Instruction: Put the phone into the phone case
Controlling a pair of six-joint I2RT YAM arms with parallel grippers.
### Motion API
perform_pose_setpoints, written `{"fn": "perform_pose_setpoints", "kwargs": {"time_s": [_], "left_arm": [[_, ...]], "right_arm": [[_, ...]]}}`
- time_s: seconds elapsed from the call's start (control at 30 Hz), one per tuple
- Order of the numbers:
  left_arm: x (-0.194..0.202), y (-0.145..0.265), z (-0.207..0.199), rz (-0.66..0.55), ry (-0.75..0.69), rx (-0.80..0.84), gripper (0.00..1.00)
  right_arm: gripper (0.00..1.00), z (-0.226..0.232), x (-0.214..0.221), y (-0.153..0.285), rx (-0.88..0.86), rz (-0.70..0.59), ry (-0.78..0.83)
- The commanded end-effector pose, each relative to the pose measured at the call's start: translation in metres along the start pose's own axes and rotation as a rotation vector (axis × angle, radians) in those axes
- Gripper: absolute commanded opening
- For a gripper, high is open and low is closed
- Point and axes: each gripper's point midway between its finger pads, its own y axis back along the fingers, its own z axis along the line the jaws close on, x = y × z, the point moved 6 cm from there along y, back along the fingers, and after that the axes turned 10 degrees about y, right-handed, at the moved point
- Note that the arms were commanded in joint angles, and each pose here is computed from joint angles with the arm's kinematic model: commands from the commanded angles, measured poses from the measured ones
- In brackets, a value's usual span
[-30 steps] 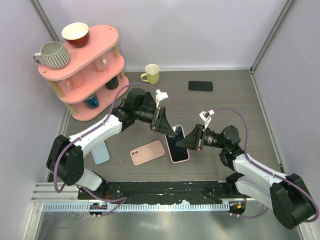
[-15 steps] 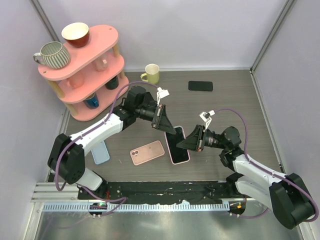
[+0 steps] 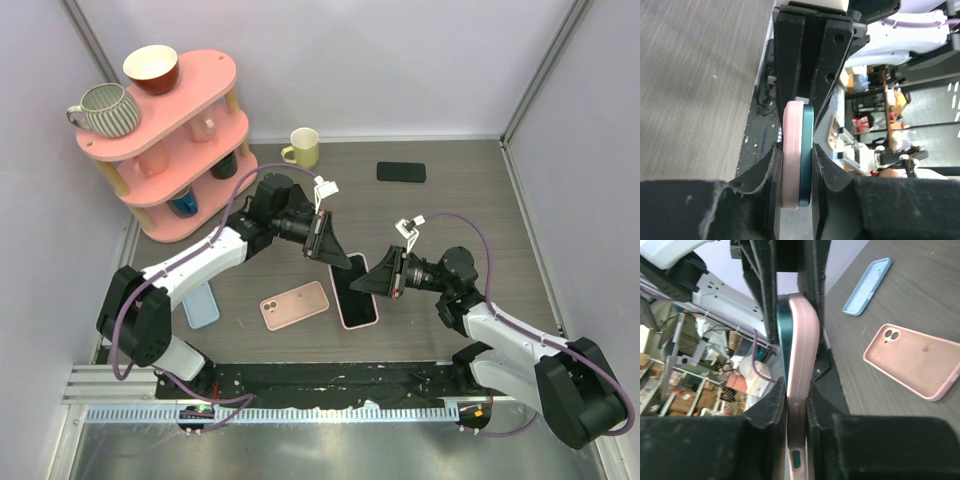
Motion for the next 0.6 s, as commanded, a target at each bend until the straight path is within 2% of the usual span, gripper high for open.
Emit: {"fn": "perform_pose_setpoints", "kwargs": {"time_s": [0.0, 0.07, 0.17, 0.3, 0.37, 0.4, 0.43, 0.57], "left_arm": [[-0.002, 0.001, -0.002, 0.014, -0.016, -0.035, 0.11], [-0.003, 0.002, -0.006, 0.019, -0.01, -0.031, 0.32], [-0.003, 0.004, -0.011, 0.022, -0.016, -0.012, 0.4], [-0.001, 0.01, -0.018, 0.01, -0.027, 0.032, 0.41], [0.002, 0.013, -0.019, 0.007, 0.021, 0.057, 0.41], [0.0, 0.014, -0.024, -0.002, -0.015, 0.088, 0.41], [0.001, 0.014, -0.026, -0.002, 0.025, 0.101, 0.41], [0.001, 0.017, -0.036, -0.033, 0.009, 0.163, 0.49]], "right_arm": [[0.09, 0.016, -0.026, -0.008, -0.059, -0.049, 0.103], [0.02, 0.016, -0.023, -0.006, -0.061, -0.043, 0.114], [0.01, 0.021, -0.021, -0.003, -0.077, -0.058, 0.141], [0.01, 0.033, -0.023, 0.002, -0.109, -0.075, 0.185], [0.01, 0.037, -0.024, 0.003, -0.118, -0.072, 0.204], [0.01, 0.037, -0.025, 0.004, -0.115, -0.073, 0.209], [0.01, 0.038, -0.024, 0.004, -0.119, -0.068, 0.215], [0.01, 0.037, -0.021, 0.004, -0.122, -0.043, 0.2]]}}
